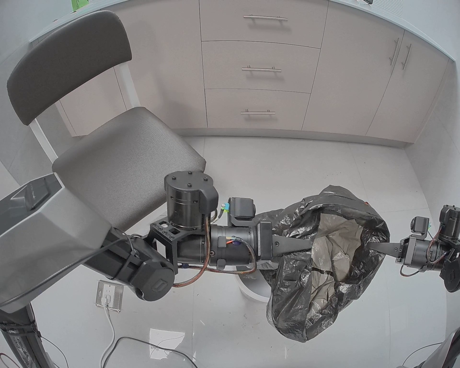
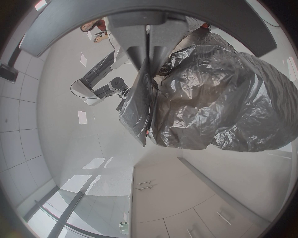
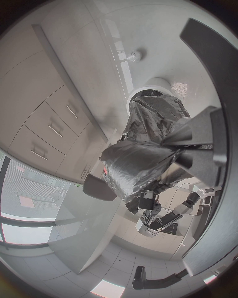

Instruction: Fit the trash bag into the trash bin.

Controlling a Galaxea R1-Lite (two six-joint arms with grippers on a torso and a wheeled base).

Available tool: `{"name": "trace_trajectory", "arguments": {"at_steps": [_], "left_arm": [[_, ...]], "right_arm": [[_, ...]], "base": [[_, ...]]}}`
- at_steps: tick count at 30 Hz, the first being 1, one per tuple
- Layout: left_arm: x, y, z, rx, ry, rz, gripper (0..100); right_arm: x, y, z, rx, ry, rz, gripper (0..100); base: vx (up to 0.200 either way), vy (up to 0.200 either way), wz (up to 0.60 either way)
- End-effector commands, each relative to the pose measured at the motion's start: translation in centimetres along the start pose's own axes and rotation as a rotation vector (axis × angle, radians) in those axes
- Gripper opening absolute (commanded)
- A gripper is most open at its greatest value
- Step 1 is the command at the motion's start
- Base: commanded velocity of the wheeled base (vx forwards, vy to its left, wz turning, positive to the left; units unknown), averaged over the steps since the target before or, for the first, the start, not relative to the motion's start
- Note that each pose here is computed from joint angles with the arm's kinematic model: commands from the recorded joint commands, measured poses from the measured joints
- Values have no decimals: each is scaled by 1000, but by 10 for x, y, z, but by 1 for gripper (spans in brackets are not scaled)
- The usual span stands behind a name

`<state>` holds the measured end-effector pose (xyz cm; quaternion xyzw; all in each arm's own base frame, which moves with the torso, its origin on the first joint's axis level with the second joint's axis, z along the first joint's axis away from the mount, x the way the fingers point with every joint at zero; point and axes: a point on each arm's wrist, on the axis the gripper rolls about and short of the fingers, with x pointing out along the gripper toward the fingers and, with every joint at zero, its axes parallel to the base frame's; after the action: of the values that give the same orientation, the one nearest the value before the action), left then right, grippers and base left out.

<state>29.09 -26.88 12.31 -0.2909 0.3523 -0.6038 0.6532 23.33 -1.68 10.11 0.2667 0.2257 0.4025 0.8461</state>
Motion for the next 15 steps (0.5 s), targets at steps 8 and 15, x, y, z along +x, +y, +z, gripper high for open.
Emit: {"name": "trace_trajectory", "arguments": {"at_steps": [8, 15], "left_arm": [[24, 8, -18, -57, 63, -16, 0], [37, 27, -23, -76, 51, -37, 0]], "right_arm": [[-10, 11, 0, -32, -25, -4, 0], [-9, 11, -2, -31, -18, 0, 0]], "base": [[0, 0, 0], [0, 0, 0]]}}
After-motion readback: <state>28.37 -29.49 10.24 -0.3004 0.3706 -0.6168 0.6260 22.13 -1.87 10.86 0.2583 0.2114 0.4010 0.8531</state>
